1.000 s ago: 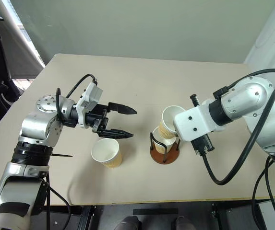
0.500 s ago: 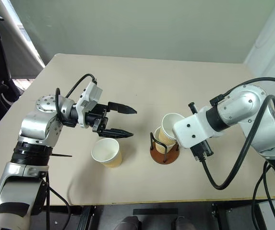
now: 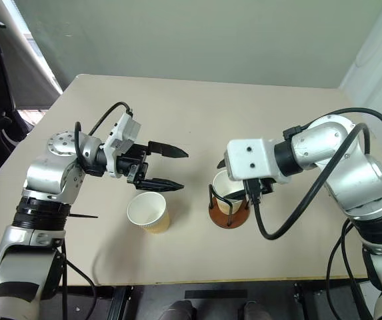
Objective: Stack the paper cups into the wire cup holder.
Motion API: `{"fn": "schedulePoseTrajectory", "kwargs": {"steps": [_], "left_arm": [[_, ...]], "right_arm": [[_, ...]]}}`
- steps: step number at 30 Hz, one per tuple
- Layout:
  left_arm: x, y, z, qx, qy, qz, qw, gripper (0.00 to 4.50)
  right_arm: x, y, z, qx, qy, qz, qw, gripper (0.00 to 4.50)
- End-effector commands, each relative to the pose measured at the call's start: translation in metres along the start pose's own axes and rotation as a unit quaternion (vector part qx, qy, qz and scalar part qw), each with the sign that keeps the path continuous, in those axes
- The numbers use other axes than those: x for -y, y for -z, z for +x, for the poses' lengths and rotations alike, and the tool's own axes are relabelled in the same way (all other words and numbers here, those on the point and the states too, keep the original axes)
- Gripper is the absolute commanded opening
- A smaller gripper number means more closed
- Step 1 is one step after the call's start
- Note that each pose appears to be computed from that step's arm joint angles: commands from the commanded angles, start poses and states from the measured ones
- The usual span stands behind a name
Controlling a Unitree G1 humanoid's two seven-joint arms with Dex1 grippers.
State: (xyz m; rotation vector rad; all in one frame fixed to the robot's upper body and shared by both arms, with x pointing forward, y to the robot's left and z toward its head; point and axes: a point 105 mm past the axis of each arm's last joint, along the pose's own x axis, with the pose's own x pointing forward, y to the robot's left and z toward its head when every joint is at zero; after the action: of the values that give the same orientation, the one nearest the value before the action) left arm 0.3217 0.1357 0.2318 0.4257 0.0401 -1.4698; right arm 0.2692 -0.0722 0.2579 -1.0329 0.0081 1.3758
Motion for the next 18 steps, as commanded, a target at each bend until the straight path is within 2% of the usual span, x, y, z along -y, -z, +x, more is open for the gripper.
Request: {"fn": "schedulePoseTrajectory", "kwargs": {"steps": [1,8,18], "left_arm": [[0.007,-0.01,-0.016,-0.015,-0.014,0.023,1.0,4.5],[0.021,-0.013,-0.027,-0.035,-0.019,0.025,0.999,4.5],[0.053,-0.022,-0.046,-0.076,0.003,0.023,0.997,4.5]], "right_arm": [[-0.001,-0.01,-0.011,0.027,0.026,0.026,0.999,3.06],[0.006,-0.019,-0.017,0.092,0.061,0.095,0.989,3.06],[0.004,-0.013,-0.022,0.094,0.07,0.12,0.986,3.06]]}}
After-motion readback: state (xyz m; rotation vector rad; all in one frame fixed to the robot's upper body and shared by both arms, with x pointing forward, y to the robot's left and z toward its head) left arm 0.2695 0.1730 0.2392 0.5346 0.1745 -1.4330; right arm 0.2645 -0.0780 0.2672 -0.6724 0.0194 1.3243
